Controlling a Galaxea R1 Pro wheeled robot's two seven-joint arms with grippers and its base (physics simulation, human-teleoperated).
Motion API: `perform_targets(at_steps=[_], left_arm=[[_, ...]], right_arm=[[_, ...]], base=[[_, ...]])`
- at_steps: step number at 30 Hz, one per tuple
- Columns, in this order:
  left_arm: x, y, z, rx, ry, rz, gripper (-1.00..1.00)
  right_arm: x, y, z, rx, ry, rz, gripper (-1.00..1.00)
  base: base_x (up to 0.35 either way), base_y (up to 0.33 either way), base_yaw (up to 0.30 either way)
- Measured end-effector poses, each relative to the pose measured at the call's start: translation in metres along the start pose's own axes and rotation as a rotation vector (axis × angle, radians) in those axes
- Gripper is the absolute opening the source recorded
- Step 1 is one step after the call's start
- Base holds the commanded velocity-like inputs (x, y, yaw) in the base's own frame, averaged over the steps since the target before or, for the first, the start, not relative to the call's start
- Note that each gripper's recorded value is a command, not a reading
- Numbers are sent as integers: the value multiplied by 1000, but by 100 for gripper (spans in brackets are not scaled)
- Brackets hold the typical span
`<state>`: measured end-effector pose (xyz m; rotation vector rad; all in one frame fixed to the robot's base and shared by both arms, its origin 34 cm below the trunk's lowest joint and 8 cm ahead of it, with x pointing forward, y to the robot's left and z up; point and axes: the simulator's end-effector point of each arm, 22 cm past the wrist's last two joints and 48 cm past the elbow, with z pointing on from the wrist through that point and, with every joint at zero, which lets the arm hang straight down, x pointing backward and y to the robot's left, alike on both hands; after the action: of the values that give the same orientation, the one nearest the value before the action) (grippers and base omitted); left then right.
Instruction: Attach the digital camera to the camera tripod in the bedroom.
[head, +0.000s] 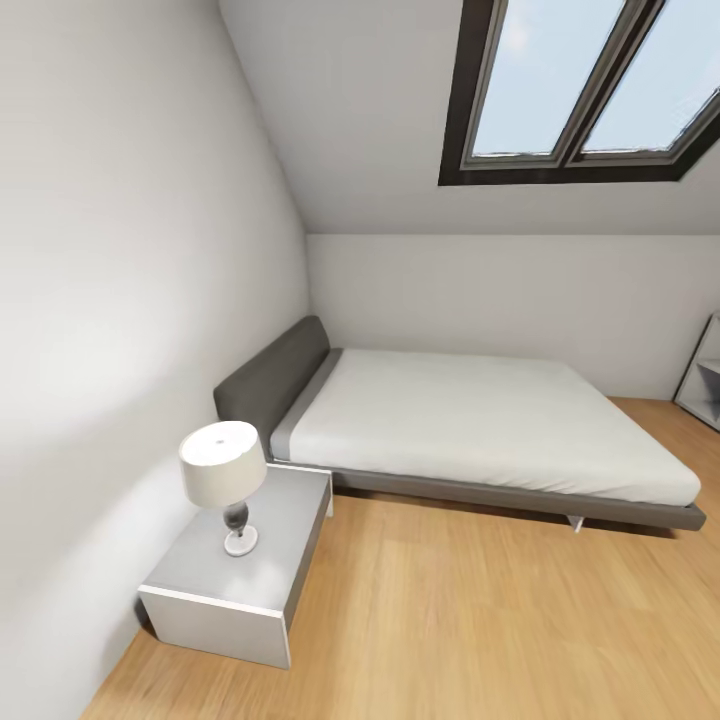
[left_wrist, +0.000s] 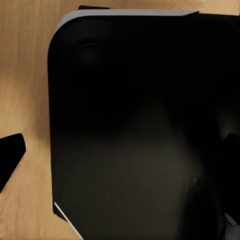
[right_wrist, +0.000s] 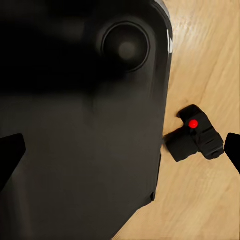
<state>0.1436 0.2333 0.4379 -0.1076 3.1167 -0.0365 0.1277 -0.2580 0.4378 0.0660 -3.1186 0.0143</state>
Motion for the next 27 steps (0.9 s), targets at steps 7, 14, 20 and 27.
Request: perform_targets(at_steps=[7,14,20,27], left_arm=[[0,1,0,-1,0,-27,100],[0,0,0,-2,0,-37,100],[0,0,0,-2,0,-38,100],[-1,2,0,-4,-1,-44,100]], right_arm=[[-9,-1,0,2,-41,6,100],[-12,-3,0,4,-53,8,100],[-12,-1,0,2,-54,8,100],[-12,0,0,1,-55,8,100]], base=[[0,312,0],[0,324,0],[0,225,-38],[0,46,-197]])
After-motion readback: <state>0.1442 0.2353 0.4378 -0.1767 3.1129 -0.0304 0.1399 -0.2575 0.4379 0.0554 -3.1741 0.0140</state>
